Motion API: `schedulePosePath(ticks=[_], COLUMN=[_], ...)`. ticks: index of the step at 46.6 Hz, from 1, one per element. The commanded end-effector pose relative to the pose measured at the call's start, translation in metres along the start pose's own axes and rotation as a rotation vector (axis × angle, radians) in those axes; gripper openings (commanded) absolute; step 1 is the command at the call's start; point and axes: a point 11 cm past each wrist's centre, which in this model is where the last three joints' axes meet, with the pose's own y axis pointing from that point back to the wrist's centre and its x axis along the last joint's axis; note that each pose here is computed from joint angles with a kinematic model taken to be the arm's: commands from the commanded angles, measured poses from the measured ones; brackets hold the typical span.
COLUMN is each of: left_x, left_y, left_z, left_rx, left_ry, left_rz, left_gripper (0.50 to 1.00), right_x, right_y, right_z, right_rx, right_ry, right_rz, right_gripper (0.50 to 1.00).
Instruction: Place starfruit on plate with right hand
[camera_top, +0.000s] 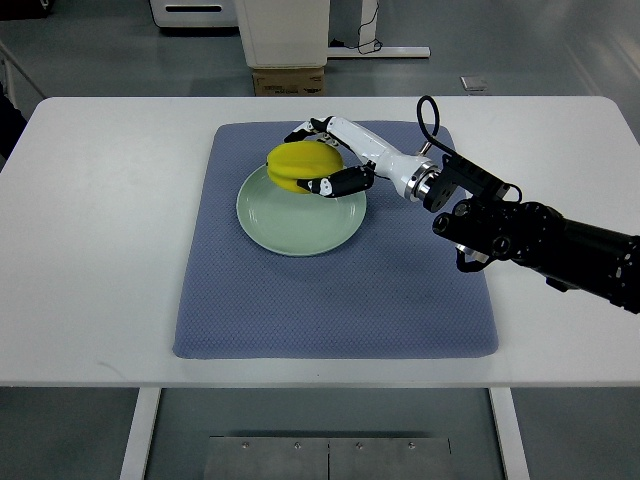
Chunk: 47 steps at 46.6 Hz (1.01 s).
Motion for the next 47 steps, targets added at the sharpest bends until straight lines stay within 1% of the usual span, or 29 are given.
schedulePosePath(ticks=[1,5,11,13,15,17,18,21,27,37,47], left_x=[0.000,0.000,0.000,0.000,0.000,0.000,0.000,0.000,0.000,0.000,0.000], left_y=[0.000,0.000,0.000,0.000,0.000,0.000,0.000,0.000,0.000,0.000,0.000], left_z=[0.000,0.000,0.000,0.000,0.000,0.000,0.000,0.000,0.000,0.000,0.000], left_rx=[0.001,-0.001,-0.001,-0.001,0.001,0.001,-0.001,-0.001,0.000,0.001,0.001], left_ry=[0.000,0.000,0.000,0.000,0.000,0.000,0.000,0.000,0.001,0.000,0.000], left_rz=[0.000,0.000,0.000,0.000,0.000,0.000,0.000,0.000,0.000,0.000,0.000], left_gripper=[1.000,1.000,1.000,1.000,1.000,1.000,1.000,1.000,1.000,1.000,1.000], right_x=[-0.004,-0.010,-0.020,-0.021,-0.021,-0.023,-0.024,-0.026,-0.026,-0.022,-0.007], right_y=[0.003,0.006,0.010,0.010,0.011,0.012,0.012,0.013,0.013,0.011,0.003], right_z=[0.004,0.009,0.014,0.015,0.015,0.016,0.017,0.018,0.018,0.015,0.005], right_rx=[-0.008,-0.018,-0.029,-0.030,-0.031,-0.034,-0.036,-0.037,-0.038,-0.032,-0.007], right_ry=[-0.007,-0.020,-0.039,-0.040,-0.042,-0.047,-0.049,-0.052,-0.053,-0.051,-0.089], right_rz=[-0.005,-0.011,-0.025,-0.026,-0.026,-0.028,-0.029,-0.030,-0.029,-0.022,0.037], right_gripper=[0.500,0.504,0.604,0.646,0.700,0.788,0.821,0.886,0.987,0.998,1.000])
